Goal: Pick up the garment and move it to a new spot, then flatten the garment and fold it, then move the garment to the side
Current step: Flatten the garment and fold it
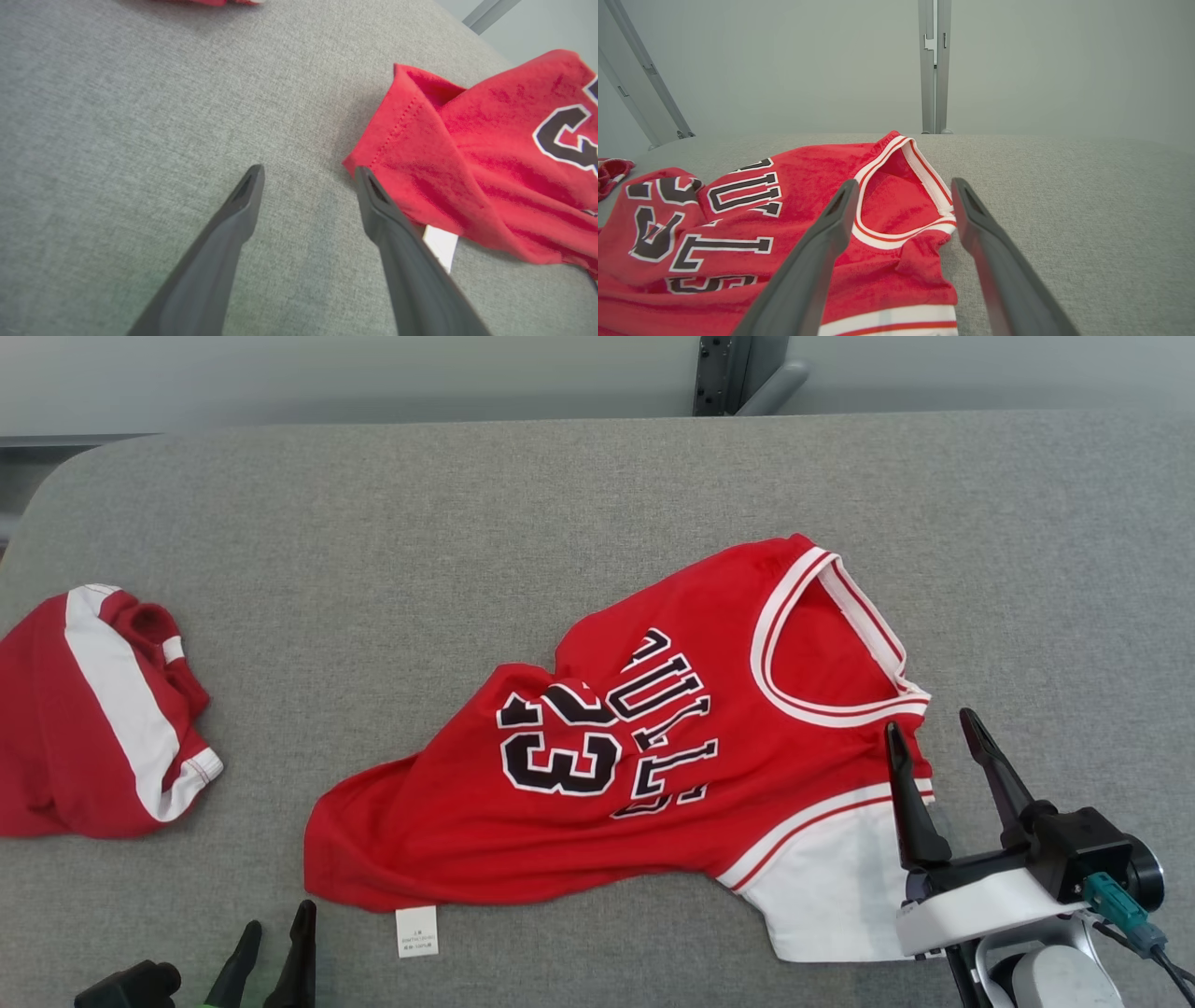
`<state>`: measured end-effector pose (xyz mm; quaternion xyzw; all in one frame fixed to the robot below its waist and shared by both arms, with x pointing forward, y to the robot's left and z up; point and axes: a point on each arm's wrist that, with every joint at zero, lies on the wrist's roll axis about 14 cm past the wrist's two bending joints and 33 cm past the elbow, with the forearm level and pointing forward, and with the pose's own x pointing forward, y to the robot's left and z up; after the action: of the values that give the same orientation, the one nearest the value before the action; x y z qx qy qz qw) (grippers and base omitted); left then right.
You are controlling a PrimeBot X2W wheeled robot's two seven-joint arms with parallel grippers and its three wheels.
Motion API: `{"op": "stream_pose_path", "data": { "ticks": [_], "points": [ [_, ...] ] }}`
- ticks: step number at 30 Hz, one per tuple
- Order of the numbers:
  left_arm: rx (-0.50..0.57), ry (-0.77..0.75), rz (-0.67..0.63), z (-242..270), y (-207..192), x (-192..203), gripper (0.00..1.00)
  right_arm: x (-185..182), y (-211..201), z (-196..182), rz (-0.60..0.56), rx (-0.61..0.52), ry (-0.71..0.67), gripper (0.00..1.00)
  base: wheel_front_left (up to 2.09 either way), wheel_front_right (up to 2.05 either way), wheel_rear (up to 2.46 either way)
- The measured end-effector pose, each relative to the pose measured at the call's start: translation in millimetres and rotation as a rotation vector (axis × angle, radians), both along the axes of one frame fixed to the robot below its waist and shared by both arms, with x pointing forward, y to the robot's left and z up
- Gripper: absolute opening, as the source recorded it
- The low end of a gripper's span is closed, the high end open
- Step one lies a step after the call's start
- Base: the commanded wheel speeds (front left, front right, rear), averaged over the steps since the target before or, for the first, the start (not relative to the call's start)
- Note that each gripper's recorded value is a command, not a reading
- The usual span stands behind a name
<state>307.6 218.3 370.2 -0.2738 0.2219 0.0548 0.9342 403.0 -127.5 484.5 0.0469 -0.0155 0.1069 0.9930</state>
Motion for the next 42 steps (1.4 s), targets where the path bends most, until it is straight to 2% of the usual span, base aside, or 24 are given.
{"op": "stream_pose_path", "data": {
  "ticks": [4, 10, 13, 14, 16, 17, 18, 26, 34, 38, 42],
  "points": [
    [0.011, -0.017, -0.042, 4, -5, 0, 1.00, -2, -1, 0, -0.002, 0.000, 0.002, 1.00, 0.00, 0.00, 0.00],
    [0.045, -0.031, -0.173, 6, -21, 14, 1.00, -1, -1, 0, -0.003, 0.000, 0.001, 1.00, 0.00, 0.00, 0.00],
    [0.057, -0.027, -0.185, 4, -18, 22, 1.00, -2, -6, 0, -0.018, -0.003, 0.000, 1.00, 0.00, 0.00, 0.00],
    [0.063, -0.019, -0.191, 2, -17, 23, 0.82, -2, -8, 0, -0.024, -0.004, 0.001, 1.00, 0.00, 0.00, 0.00],
    [0.062, -0.002, -0.208, -3, -17, 23, 0.36, -3, -13, 0, -0.037, -0.007, 0.002, 1.00, 0.00, 0.00, 0.00],
    [0.054, 0.004, -0.218, -4, -19, 23, 0.05, -4, -15, 0, -0.043, -0.008, 0.003, 1.00, 0.00, 0.00, 0.00],
    [0.042, 0.007, -0.227, -5, -22, 24, 0.00, -5, -17, 0, -0.051, -0.009, 0.003, 1.00, 0.00, 0.00, 0.00],
    [0.006, 0.027, -0.258, -4, -22, 16, 0.00, -12, -28, 2, -0.082, -0.013, 0.001, 1.00, 0.00, 0.00, 0.00],
    [-0.016, -0.013, -0.211, 19, -12, 1, 0.00, -16, -33, 6, -0.095, -0.014, -0.009, 1.00, 0.00, 0.00, 0.00],
    [-0.057, 0.035, -0.190, 14, -16, -11, 0.00, -14, -27, 4, -0.077, -0.010, -0.005, 1.00, 0.00, 0.00, 0.00],
    [-0.028, 0.121, -0.156, -10, -8, -23, 0.00, -12, -20, 1, -0.059, -0.008, 0.002, 1.00, 0.00, 0.00, 0.00]
  ]
}}
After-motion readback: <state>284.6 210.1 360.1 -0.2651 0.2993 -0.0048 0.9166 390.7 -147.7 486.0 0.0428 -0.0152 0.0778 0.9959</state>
